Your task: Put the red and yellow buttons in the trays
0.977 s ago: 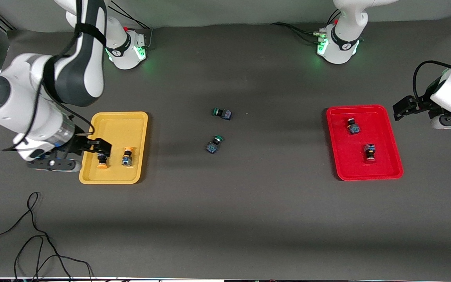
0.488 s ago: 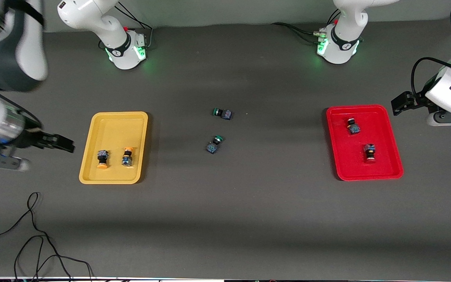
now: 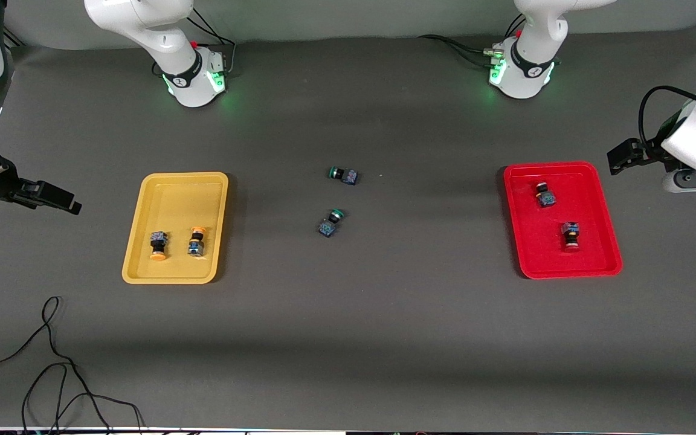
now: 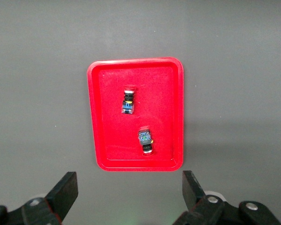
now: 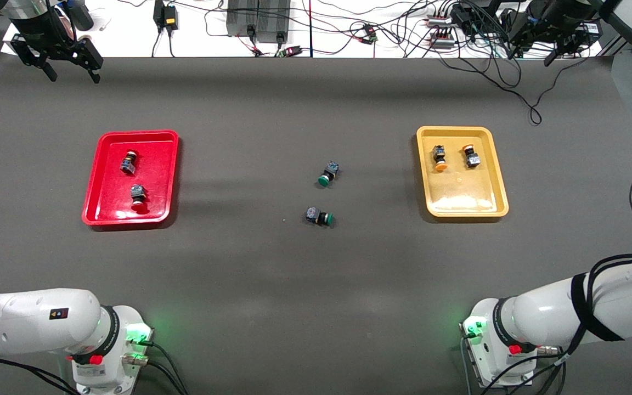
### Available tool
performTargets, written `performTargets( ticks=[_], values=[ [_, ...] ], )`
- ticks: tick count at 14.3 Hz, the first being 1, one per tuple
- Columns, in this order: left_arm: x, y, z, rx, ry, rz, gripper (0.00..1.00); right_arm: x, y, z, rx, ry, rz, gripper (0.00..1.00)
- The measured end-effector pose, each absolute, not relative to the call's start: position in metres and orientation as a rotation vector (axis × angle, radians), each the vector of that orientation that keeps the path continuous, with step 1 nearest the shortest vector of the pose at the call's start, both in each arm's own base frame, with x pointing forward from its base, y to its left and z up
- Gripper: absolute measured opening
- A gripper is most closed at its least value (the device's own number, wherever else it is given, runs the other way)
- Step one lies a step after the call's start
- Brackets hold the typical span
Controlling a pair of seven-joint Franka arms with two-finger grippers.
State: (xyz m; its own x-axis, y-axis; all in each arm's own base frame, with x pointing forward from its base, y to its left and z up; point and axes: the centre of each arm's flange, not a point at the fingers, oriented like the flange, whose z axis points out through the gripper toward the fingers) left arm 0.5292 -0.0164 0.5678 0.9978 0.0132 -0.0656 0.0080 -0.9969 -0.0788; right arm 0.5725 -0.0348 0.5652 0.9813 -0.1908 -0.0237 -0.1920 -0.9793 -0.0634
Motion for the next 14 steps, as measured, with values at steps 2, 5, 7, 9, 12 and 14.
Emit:
performTargets(
  ticks=[2,5,7,9,12,14],
  values=[
    [0.529,-0.016,0.568,-3.061,-0.017,0.109,1.00,0.567,-0.040,0.564,-3.065,0.242,0.023,1.00],
    [0.529,-0.016,0.570,-3.061,-0.018,0.106,1.00,0.566,-0.043,0.567,-3.117,0.162,0.011,1.00],
    [0.529,-0.016,0.572,-3.061,-0.019,0.100,1.00,0.565,-0.043,0.570,-3.127,0.153,0.006,1.00],
    [0.529,-0.016,0.574,-3.062,-0.018,0.092,1.00,0.563,-0.042,0.573,-3.128,0.151,0.014,1.00],
    [0.529,-0.016,0.575,-3.062,-0.017,0.093,1.00,0.561,-0.042,0.574,-3.128,0.151,0.021,1.00],
    [0.529,-0.016,0.574,-3.061,-0.017,0.102,1.00,0.561,-0.042,0.574,-3.129,0.151,0.022,1.00]
  ],
)
